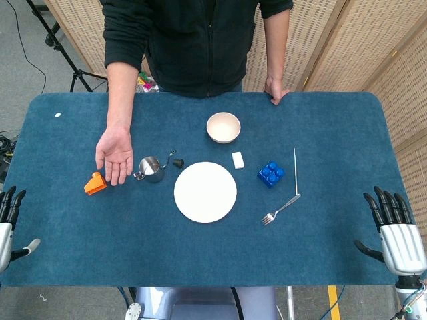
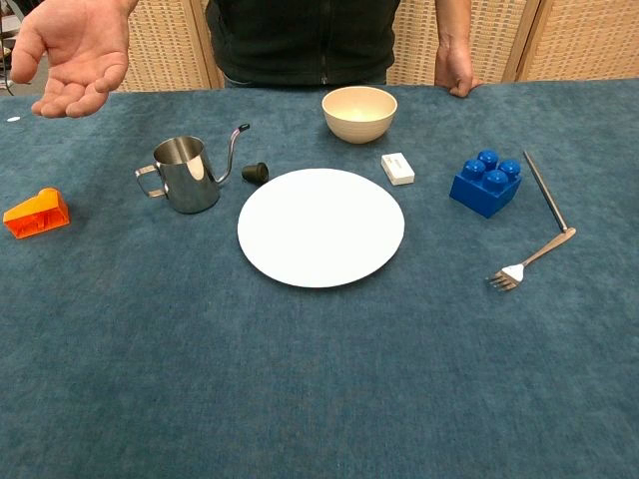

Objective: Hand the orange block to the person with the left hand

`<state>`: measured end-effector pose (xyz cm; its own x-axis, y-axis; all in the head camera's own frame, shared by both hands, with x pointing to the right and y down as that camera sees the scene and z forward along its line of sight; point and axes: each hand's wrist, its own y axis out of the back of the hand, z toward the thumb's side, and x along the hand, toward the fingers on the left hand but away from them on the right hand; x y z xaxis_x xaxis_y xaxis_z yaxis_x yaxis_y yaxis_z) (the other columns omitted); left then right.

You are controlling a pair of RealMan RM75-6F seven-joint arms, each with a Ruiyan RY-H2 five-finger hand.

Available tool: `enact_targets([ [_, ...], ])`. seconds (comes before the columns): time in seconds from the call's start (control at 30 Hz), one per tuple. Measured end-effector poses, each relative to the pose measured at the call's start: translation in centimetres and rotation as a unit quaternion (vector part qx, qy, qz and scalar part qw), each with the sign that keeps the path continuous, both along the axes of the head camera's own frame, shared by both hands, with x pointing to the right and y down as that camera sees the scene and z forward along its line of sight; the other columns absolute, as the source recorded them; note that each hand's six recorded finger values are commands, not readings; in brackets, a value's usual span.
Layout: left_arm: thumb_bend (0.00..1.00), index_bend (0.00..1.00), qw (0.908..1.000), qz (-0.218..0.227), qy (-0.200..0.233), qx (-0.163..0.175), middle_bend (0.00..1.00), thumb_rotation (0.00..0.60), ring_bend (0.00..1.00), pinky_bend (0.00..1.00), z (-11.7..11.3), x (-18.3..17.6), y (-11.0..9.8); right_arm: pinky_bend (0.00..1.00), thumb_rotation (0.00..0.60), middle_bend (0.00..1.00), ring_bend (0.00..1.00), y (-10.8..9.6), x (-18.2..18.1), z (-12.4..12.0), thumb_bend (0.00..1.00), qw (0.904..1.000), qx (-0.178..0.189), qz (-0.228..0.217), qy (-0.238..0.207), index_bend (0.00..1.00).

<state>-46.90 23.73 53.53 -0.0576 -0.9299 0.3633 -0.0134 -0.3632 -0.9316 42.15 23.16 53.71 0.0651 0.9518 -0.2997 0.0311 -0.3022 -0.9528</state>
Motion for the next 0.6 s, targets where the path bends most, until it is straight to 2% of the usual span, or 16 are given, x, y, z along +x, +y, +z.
enact_targets([
  [0.2,0.00,0.00,1.0000,0.002,0.001,0.002,0.00,0.600,0.00,0.00,0.1,0.0,0.0,0.00,0.600,0.00,0.00,0.0,0.2,-0.1,0.00,1.0000,0.001,0.006,-0.003,0.00],
  [0.4,0.00,0.00,0.9998,-0.003,0.019,-0.006,0.00,0.600,0.00,0.00,0.8,0.0,-0.5,0.00,0.600,0.00,0.00,-0.1,0.4,-0.2,0.00,0.9999,-0.001,0.012,-0.010,0.00],
  [0.6,0.00,0.00,0.9988,-0.011,0.035,-0.032,0.00,0.600,0.00,0.00,4.0,-0.9,-2.9,0.00,0.600,0.00,0.00,-0.5,0.9,-0.1,0.00,0.9996,-0.004,0.024,-0.011,0.00],
])
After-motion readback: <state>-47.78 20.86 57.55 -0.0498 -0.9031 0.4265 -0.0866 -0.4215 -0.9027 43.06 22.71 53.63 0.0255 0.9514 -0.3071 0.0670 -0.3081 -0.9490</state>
